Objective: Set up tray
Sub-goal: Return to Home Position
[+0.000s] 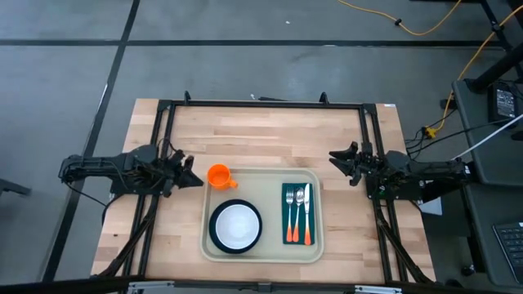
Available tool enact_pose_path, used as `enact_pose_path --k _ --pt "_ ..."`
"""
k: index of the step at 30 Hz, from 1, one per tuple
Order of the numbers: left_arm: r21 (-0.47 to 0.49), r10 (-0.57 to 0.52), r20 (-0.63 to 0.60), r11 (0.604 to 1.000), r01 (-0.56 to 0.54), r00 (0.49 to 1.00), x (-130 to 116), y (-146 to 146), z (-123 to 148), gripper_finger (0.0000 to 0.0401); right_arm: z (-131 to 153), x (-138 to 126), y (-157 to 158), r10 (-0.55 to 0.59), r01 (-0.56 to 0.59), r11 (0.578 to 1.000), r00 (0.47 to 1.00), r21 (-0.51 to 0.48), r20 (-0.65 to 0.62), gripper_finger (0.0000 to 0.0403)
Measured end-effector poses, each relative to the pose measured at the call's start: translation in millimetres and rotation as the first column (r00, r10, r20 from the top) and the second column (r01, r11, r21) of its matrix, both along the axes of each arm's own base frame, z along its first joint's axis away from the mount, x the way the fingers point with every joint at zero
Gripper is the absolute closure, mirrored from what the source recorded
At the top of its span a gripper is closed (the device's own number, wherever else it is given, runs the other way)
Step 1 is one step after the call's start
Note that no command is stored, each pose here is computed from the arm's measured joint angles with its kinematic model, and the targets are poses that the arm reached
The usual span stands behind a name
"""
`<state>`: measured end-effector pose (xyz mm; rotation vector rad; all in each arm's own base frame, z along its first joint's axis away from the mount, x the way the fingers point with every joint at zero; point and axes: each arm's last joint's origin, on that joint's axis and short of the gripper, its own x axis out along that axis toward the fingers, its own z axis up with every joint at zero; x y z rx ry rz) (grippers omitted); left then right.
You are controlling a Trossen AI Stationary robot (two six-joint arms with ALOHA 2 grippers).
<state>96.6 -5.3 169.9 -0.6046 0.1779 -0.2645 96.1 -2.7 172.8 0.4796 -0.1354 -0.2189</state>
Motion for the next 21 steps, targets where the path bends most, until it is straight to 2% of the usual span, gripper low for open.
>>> enact_pose_path --k 2,3,6,9,11,14,17,19,21 --pt "0.209 0.014 0.030 0.978 -0.020 0.999 2.1 1.3 -2.6 0.0384 0.0 0.0 0.0 0.001 -0.001 1.000 1.000 0.000 0.000 0.0233" --pt "0.315 -0.002 0.049 0.949 -0.014 0.999 2.8 1.4 -3.5 0.0384 0.0 0.0 0.0 0.001 -0.001 1.000 1.000 -0.001 0.000 0.0233" --pt "0.560 -0.048 0.086 0.829 -0.009 0.995 4.6 1.9 -5.6 0.0385 0.0 0.0 0.1 0.002 -0.002 1.000 1.000 0.000 0.000 0.0233" --pt "0.719 -0.027 0.103 0.693 -0.056 0.994 5.8 4.1 -7.1 0.0383 0.0 0.0 0.1 0.002 -0.002 1.000 1.000 -0.001 0.000 0.0233" --pt "0.773 0.044 0.108 0.624 -0.112 0.993 6.4 6.8 -7.5 0.0379 0.0 0.0 0.1 0.003 -0.003 1.000 1.000 0.000 0.000 0.0233" --pt "0.802 0.175 0.169 0.548 -0.239 0.970 6.9 11.2 -2.3 0.0371 0.0 0.0 0.1 0.003 -0.003 1.000 1.000 -0.001 0.000 0.0233" --pt "0.826 0.233 0.213 0.475 -0.302 0.949 7.1 13.5 1.4 0.0362 0.0 0.0 0.1 0.003 -0.003 1.000 1.000 -0.001 0.000 0.0233" --pt "0.835 0.234 0.226 0.454 -0.312 0.946 7.2 13.7 2.5 0.0355 0.0 0.0 0.1 0.003 -0.003 1.000 1.000 -0.001 0.000 0.0233" --pt "0.828 0.249 0.229 0.459 -0.323 0.941 7.2 14.1 3.0 0.0348 0.0 0.0 0.1 0.003 -0.003 1.000 1.000 0.000 0.000 0.0233"
